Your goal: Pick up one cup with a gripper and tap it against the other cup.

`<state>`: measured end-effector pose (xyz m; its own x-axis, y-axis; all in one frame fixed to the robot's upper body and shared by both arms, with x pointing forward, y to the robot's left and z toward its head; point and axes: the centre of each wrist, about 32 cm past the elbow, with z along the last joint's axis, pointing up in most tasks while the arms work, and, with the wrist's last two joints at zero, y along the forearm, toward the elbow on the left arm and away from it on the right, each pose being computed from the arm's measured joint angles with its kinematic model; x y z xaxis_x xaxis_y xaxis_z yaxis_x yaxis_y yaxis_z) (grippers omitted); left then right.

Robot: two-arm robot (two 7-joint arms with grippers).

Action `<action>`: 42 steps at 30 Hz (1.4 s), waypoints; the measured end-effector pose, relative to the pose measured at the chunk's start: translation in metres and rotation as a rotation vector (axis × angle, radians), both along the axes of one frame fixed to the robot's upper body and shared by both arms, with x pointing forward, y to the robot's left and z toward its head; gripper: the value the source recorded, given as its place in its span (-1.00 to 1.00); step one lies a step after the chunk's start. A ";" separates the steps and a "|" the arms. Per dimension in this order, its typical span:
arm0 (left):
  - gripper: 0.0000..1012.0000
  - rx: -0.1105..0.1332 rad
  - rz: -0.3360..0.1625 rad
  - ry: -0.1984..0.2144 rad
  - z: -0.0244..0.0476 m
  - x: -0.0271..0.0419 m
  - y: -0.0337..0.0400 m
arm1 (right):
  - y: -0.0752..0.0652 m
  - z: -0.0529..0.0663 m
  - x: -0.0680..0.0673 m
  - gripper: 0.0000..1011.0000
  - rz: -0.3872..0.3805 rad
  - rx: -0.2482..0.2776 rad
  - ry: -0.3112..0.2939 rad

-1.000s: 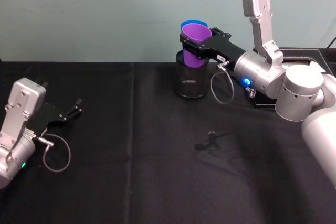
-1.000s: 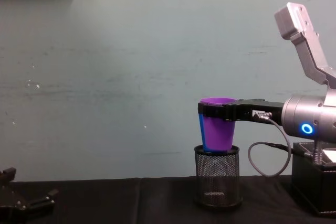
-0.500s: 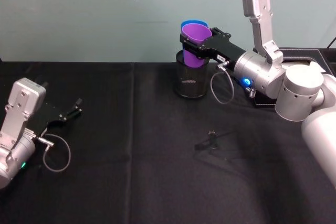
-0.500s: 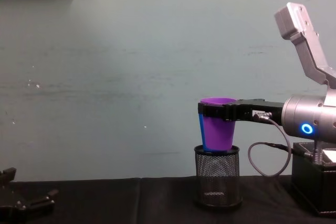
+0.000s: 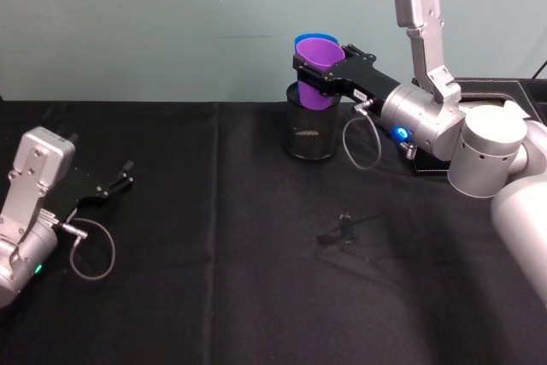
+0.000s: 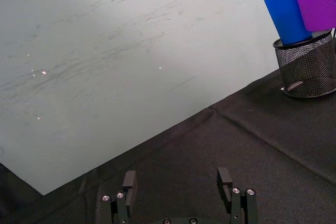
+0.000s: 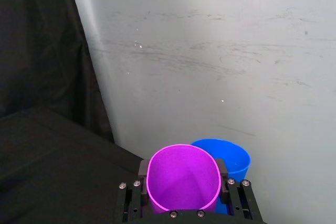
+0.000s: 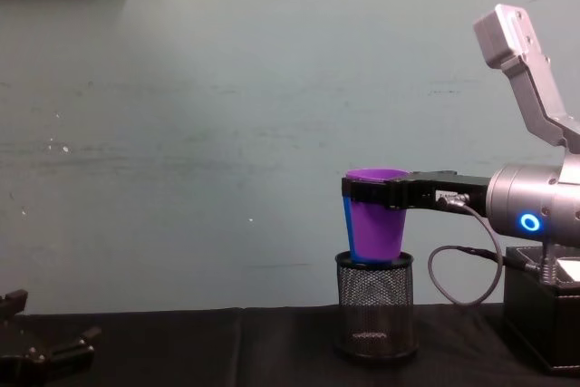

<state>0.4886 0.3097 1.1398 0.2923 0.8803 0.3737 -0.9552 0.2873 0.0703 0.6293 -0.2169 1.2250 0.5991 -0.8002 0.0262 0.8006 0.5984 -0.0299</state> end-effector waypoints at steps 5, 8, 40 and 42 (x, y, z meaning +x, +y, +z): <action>0.98 0.000 0.000 0.000 0.0000 0.0000 0.0000 | 0.000 0.000 0.000 0.45 0.000 0.000 0.000; 0.98 0.000 0.000 0.000 0.0000 0.0000 0.0000 | 0.000 0.000 0.000 0.45 0.000 0.000 0.000; 0.98 0.000 0.000 0.000 0.0000 0.0000 0.0000 | 0.000 0.000 0.000 0.45 0.000 0.000 0.000; 0.98 0.000 0.000 0.000 0.0000 0.0000 0.0000 | 0.000 0.000 0.000 0.45 0.000 0.000 0.000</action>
<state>0.4886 0.3097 1.1398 0.2922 0.8803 0.3738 -0.9553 0.2873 0.0702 0.6293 -0.2169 1.2250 0.5991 -0.8002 0.0262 0.8006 0.5984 -0.0299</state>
